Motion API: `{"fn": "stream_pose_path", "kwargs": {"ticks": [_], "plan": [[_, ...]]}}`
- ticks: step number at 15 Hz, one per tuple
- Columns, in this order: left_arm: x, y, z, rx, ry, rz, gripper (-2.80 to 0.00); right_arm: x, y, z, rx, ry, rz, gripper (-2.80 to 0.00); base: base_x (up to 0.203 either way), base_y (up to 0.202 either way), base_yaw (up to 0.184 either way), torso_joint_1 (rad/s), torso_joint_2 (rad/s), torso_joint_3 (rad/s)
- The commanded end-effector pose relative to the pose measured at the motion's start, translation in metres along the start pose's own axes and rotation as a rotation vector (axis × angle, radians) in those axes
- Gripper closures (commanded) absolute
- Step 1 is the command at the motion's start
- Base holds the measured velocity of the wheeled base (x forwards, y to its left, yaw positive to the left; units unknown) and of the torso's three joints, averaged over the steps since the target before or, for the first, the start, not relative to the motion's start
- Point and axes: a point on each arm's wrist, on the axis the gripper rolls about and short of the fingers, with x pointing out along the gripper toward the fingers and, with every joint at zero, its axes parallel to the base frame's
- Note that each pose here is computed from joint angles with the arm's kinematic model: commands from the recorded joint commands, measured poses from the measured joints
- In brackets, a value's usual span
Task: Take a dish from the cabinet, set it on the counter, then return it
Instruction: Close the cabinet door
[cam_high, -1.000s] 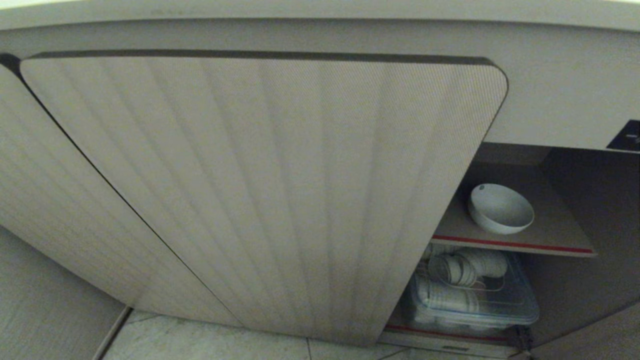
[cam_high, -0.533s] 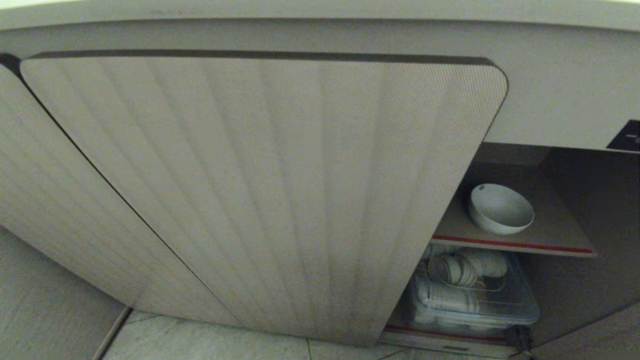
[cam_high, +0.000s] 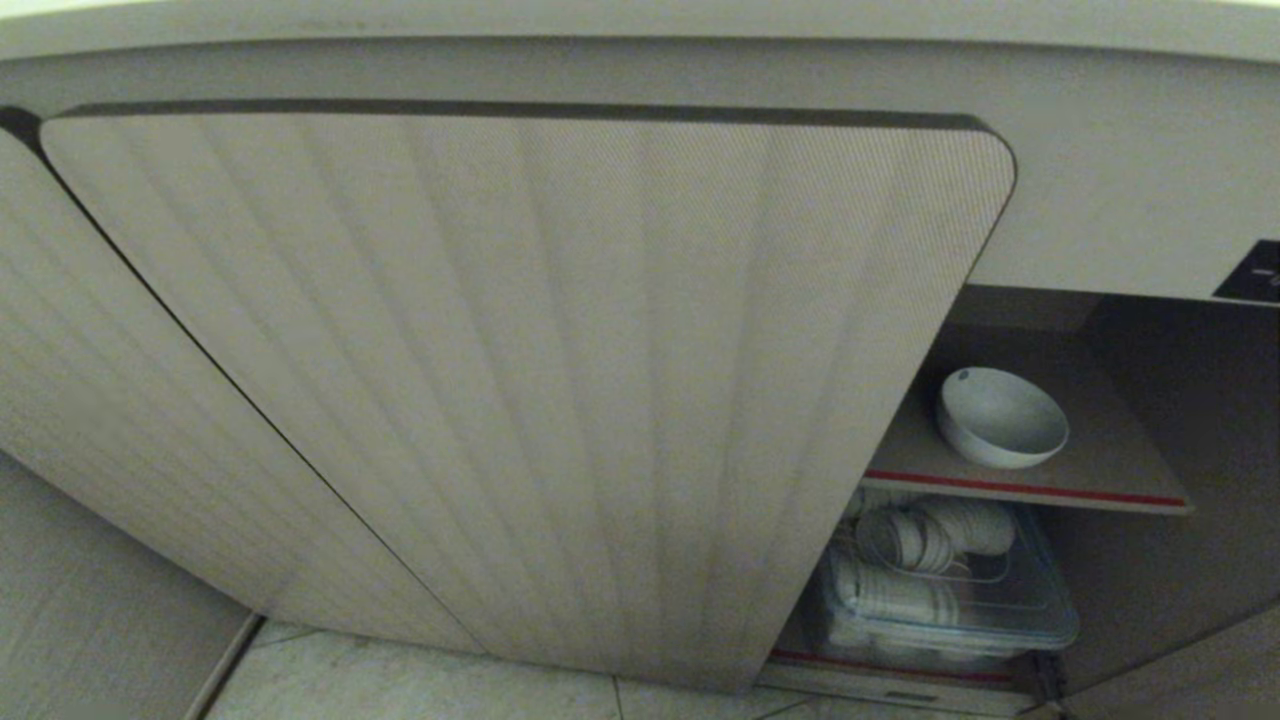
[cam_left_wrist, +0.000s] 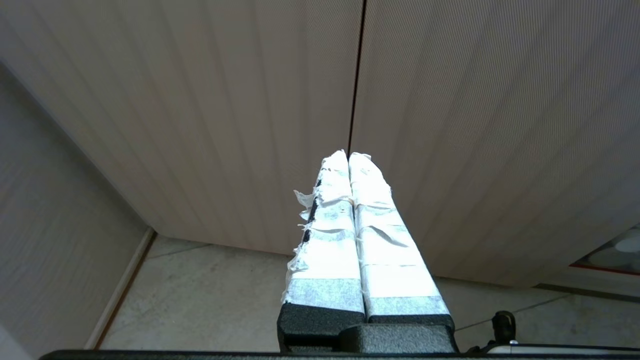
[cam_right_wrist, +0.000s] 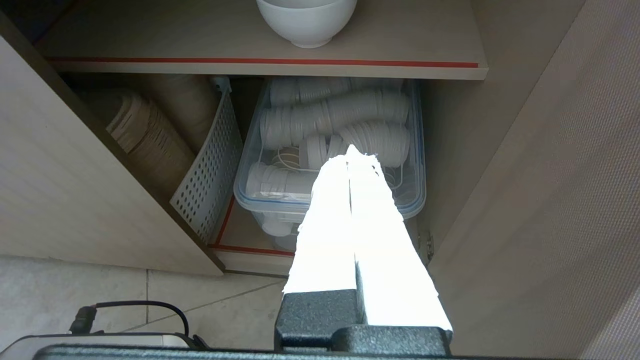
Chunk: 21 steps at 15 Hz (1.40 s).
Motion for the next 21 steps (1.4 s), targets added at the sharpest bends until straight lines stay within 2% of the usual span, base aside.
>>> {"fn": "stream_pose_path", "kwargs": {"ticks": [1, 21], "plan": [[0.0000, 0.0000, 0.0000, -0.001, -0.001, 0.001, 0.00, 0.0001, 0.0000, 0.0001, 0.001, 0.001, 0.000, 0.00, 0.000, 0.000, 0.000, 0.000, 0.00, 0.000], [0.0000, 0.0000, 0.0000, -0.001, -0.001, 0.001, 0.00, 0.0001, 0.0000, 0.0001, 0.001, 0.001, -0.001, 0.00, -0.006, 0.000, 0.000, 0.000, 0.00, 0.000]]}}
